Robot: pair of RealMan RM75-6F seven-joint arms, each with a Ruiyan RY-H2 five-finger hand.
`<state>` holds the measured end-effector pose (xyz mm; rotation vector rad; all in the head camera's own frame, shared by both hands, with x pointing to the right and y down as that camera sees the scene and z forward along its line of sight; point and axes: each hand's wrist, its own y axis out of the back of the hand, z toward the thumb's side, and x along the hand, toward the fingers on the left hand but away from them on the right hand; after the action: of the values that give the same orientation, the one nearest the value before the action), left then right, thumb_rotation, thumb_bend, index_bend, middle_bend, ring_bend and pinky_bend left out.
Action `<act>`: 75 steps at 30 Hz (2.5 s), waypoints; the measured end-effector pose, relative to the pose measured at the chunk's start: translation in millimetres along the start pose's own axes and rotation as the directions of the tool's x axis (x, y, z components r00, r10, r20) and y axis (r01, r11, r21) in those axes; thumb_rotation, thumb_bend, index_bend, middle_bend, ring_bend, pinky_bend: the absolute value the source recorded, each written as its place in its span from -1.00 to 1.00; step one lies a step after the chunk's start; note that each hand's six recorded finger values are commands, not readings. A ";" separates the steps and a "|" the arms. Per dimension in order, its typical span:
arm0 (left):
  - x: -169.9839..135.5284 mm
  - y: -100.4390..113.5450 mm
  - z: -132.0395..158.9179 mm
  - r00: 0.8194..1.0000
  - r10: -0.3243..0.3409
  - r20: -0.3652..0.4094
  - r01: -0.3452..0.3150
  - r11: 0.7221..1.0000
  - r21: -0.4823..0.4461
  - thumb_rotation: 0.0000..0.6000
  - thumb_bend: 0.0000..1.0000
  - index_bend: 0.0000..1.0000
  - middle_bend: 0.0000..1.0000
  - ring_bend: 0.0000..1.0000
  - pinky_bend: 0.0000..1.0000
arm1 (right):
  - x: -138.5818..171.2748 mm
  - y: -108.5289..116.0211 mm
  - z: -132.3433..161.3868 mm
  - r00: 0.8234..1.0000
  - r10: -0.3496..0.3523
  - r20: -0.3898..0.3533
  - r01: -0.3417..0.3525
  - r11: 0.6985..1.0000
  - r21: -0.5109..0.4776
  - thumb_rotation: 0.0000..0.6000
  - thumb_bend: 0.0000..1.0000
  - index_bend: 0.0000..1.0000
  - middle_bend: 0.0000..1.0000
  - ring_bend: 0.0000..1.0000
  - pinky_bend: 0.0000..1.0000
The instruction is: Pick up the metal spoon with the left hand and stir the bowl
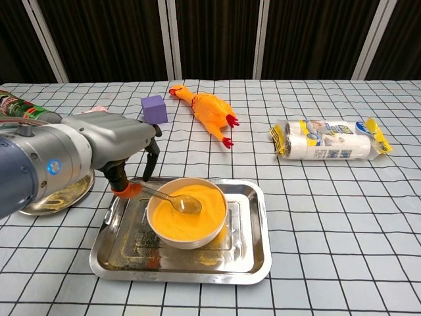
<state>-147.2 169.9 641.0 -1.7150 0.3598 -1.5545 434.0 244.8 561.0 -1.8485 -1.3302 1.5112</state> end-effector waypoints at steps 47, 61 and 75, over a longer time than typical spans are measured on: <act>2.9 -16.7 -13.1 0.943 0.291 0.164 -0.310 0.945 0.106 1.00 -0.54 0.06 1.00 0.90 0.88 | -0.1 0.0 -0.3 1.000 -0.001 0.005 0.001 1.000 0.002 1.00 -0.19 -1.00 -1.00 -1.00 -1.00; 9.1 -28.4 -2.9 0.946 0.279 0.165 -0.295 0.952 0.087 1.00 -0.34 0.10 1.00 0.90 0.88 | -0.1 -0.8 -0.2 1.000 0.000 0.007 0.000 1.000 0.003 1.00 -0.19 -1.00 -1.00 -1.00 -1.00; 12.4 -32.2 -1.3 0.946 0.283 0.159 -0.297 0.952 0.074 1.00 -0.29 0.13 1.00 0.90 0.88 | 0.2 -1.2 -0.1 1.000 0.002 0.009 -0.002 1.000 0.001 1.00 -0.19 -1.00 -1.00 -1.00 -1.00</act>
<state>-155.0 182.4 672.3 -1.6082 0.4335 -1.2059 433.6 245.5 561.9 -1.8453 -1.3313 1.5223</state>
